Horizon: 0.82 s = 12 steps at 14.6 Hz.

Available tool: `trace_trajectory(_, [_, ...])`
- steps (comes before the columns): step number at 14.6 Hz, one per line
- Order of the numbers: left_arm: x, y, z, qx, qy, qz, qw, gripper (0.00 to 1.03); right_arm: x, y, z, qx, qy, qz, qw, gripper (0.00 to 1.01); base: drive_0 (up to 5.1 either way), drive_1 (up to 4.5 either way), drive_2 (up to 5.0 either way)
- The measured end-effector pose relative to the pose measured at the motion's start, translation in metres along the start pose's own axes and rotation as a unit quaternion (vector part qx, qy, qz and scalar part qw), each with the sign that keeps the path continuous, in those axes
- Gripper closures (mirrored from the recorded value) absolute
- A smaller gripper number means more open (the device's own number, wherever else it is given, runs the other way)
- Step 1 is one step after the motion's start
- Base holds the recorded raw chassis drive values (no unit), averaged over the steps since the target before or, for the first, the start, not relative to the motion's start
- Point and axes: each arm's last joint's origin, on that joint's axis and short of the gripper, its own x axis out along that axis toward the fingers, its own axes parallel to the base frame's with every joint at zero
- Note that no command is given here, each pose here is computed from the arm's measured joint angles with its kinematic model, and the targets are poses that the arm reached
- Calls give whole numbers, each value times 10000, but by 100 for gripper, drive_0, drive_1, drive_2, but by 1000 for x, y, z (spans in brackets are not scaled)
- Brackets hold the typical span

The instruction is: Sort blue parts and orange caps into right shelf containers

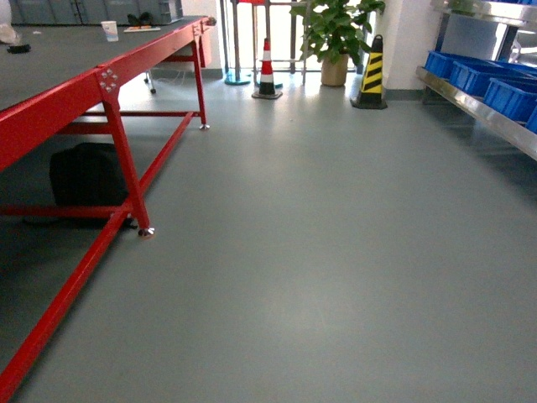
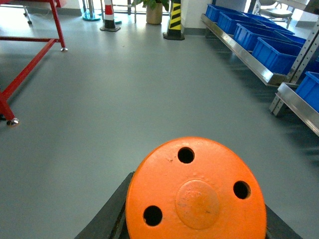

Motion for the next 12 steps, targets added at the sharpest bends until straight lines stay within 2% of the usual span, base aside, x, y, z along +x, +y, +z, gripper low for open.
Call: trace_trajectory(12, [0, 0, 1, 1, -25, 11, 10000, 58, 0, 0, 0, 1, -4, 10, 10000, 58, -7, 426, -440])
